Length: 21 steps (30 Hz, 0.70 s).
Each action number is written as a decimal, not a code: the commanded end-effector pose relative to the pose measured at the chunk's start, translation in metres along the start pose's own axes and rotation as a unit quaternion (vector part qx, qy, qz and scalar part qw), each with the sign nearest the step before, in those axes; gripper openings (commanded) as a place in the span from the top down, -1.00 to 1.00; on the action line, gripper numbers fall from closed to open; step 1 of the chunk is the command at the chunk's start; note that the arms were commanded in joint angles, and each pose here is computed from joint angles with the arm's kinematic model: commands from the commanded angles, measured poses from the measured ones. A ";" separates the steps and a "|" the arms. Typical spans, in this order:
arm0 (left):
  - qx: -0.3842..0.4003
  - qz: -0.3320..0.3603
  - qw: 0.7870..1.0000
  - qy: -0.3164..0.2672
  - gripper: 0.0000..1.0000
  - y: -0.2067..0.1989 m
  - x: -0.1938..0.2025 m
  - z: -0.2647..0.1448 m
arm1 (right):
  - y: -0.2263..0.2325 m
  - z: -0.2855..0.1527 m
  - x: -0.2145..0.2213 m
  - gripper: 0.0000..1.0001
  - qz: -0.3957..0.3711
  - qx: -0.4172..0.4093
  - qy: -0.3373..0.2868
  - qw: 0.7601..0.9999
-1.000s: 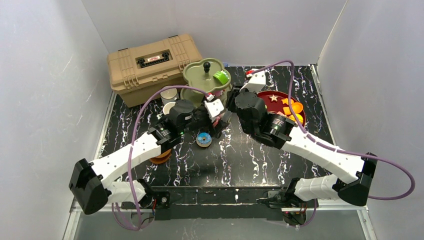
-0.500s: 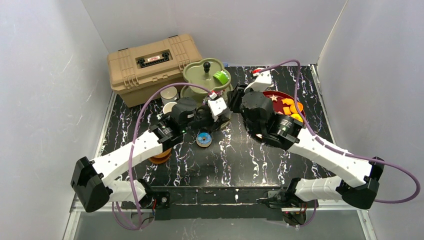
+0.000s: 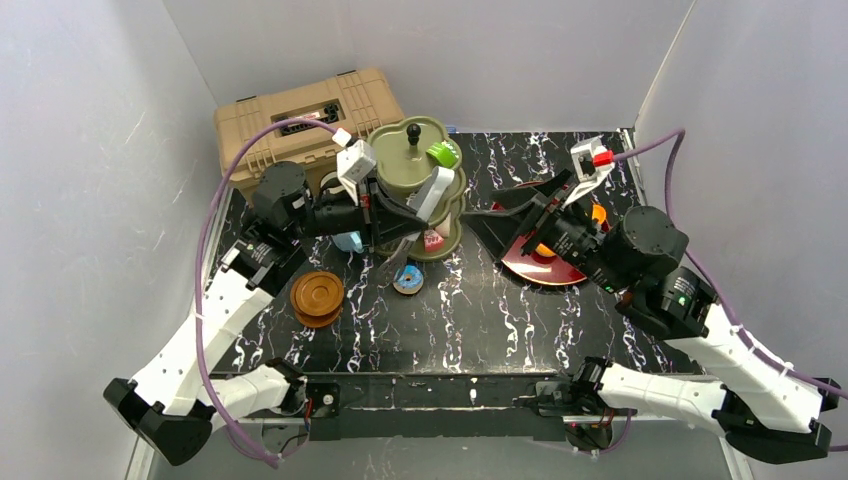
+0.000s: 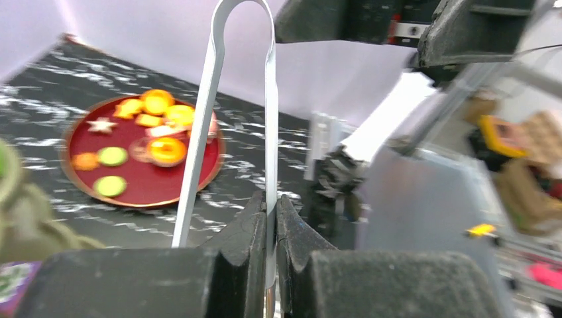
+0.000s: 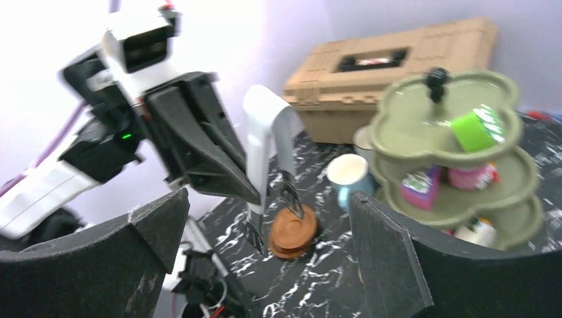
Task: Serve the afternoon tea
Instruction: Adjust the clamp.
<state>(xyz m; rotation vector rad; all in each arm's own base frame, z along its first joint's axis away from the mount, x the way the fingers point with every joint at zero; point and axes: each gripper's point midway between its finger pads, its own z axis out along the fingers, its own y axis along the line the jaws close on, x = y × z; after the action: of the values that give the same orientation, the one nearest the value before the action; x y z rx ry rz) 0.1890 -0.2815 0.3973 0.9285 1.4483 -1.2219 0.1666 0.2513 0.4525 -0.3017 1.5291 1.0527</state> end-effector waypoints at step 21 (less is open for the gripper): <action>0.234 -0.088 0.967 0.040 1.00 -0.110 -0.033 -0.046 | 0.104 0.033 0.004 0.38 0.003 -0.266 0.027 0.964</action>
<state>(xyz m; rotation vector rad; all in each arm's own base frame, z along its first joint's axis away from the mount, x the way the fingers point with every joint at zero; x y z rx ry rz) 0.1060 -0.2679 0.4389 1.1015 1.4338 -1.7153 0.1113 0.3431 0.4607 -0.7664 1.4194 1.4431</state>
